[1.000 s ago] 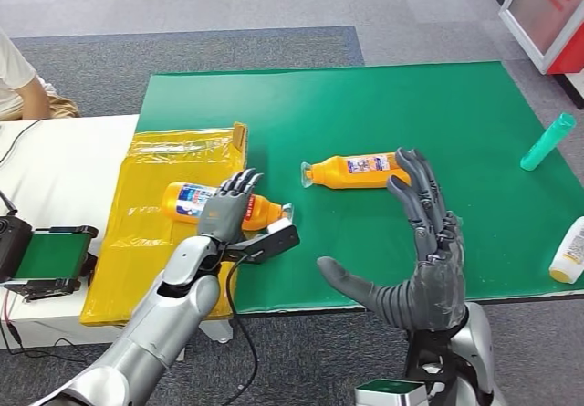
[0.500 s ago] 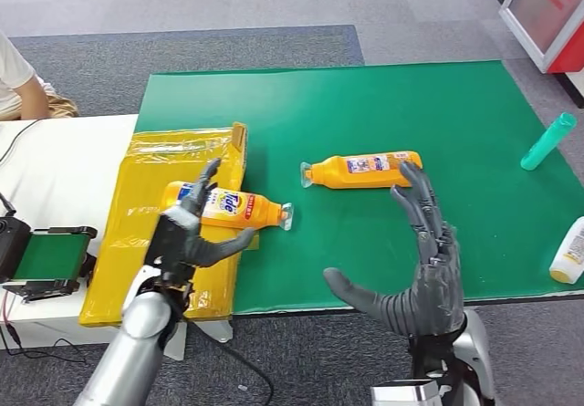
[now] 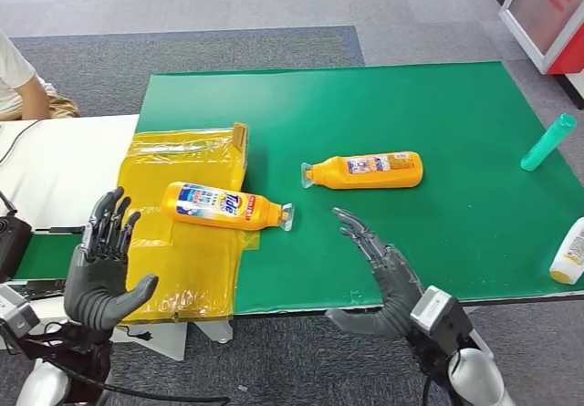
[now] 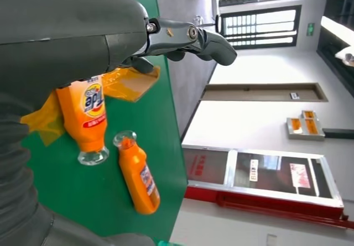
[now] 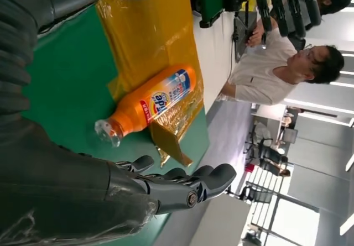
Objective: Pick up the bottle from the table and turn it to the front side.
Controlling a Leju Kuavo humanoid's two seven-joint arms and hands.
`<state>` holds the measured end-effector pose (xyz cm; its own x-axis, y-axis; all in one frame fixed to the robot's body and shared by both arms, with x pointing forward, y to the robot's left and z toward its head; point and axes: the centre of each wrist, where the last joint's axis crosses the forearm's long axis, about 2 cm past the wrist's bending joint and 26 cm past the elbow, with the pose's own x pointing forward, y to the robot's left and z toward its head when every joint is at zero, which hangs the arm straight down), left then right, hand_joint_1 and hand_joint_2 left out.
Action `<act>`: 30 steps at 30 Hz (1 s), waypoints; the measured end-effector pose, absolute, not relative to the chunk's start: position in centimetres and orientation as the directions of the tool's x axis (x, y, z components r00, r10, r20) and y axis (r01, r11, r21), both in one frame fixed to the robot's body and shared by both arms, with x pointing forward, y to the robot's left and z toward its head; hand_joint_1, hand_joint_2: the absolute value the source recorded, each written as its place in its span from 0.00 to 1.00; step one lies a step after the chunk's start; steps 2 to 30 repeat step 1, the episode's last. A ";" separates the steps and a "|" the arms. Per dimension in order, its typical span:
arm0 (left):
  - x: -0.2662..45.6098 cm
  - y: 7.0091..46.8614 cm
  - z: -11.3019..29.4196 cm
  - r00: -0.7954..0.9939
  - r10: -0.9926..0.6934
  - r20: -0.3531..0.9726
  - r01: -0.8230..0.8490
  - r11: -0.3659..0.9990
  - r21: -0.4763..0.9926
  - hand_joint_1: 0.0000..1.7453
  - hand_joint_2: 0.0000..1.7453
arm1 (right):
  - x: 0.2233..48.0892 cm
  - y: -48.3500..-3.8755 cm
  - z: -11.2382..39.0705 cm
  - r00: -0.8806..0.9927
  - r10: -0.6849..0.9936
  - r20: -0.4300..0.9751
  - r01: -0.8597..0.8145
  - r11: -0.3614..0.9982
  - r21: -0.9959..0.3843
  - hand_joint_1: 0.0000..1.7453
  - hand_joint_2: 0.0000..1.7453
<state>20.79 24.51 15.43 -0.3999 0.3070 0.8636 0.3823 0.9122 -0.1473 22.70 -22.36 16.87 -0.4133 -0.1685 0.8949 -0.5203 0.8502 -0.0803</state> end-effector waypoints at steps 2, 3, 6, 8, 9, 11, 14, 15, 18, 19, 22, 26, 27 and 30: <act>20.6 24.6 15.4 -0.397 0.306 0.865 0.383 0.912 -0.147 0.00 1.00 | 22.7 -22.4 16.8 -0.404 -0.174 0.898 -0.520 0.851 -0.069 0.00 1.00; 20.6 24.6 15.4 -0.397 0.306 0.865 0.383 0.912 -0.147 0.00 1.00 | 22.7 -22.4 16.8 -0.404 -0.174 0.898 -0.520 0.851 -0.069 0.00 1.00; 20.6 24.6 15.4 -0.397 0.306 0.865 0.383 0.912 -0.147 0.00 1.00 | 22.7 -22.4 16.8 -0.404 -0.174 0.898 -0.520 0.851 -0.069 0.00 1.00; 20.6 24.6 15.4 -0.397 0.306 0.865 0.383 0.912 -0.147 0.00 1.00 | 22.7 -22.4 16.8 -0.404 -0.174 0.898 -0.520 0.851 -0.069 0.00 1.00; 20.6 24.6 15.4 -0.397 0.306 0.865 0.383 0.912 -0.147 0.00 1.00 | 22.7 -22.4 16.8 -0.404 -0.174 0.898 -0.520 0.851 -0.069 0.00 1.00; 20.6 24.6 15.4 -0.397 0.306 0.865 0.383 0.912 -0.147 0.00 1.00 | 22.7 -22.4 16.8 -0.404 -0.174 0.898 -0.520 0.851 -0.069 0.00 1.00; 20.6 24.6 15.4 -0.397 0.306 0.865 0.383 0.912 -0.147 0.00 1.00 | 22.7 -22.4 16.8 -0.404 -0.174 0.898 -0.520 0.851 -0.069 0.00 1.00; 20.6 24.6 15.4 -0.397 0.306 0.865 0.383 0.912 -0.147 0.00 1.00 | 22.7 -22.4 16.8 -0.404 -0.174 0.898 -0.520 0.851 -0.069 0.00 1.00; 20.6 24.6 15.4 -0.397 0.306 0.865 0.383 0.912 -0.147 0.00 1.00 | 22.7 -22.4 16.8 -0.404 -0.174 0.898 -0.520 0.851 -0.069 0.00 1.00; 20.6 24.6 15.4 -0.397 0.306 0.865 0.383 0.912 -0.147 0.00 1.00 | 22.7 -22.4 16.8 -0.404 -0.174 0.898 -0.520 0.851 -0.069 0.00 1.00; 20.6 24.6 15.4 -0.397 0.306 0.865 0.383 0.912 -0.147 0.00 1.00 | 22.7 -22.4 16.8 -0.404 -0.174 0.898 -0.520 0.851 -0.069 0.00 1.00; 20.6 24.6 15.4 -0.397 0.306 0.865 0.383 0.912 -0.147 0.00 1.00 | 22.7 -22.4 16.8 -0.404 -0.174 0.898 -0.520 0.851 -0.069 0.00 1.00; 20.6 24.6 15.4 -0.397 0.306 0.865 0.383 0.912 -0.147 0.00 1.00 | 22.7 -22.4 16.8 -0.404 -0.174 0.898 -0.520 0.851 -0.069 0.00 1.00; 20.6 24.6 15.4 -0.397 0.306 0.865 0.383 0.912 -0.147 0.00 1.00 | 22.7 -22.4 16.8 -0.404 -0.174 0.898 -0.520 0.851 -0.069 0.00 1.00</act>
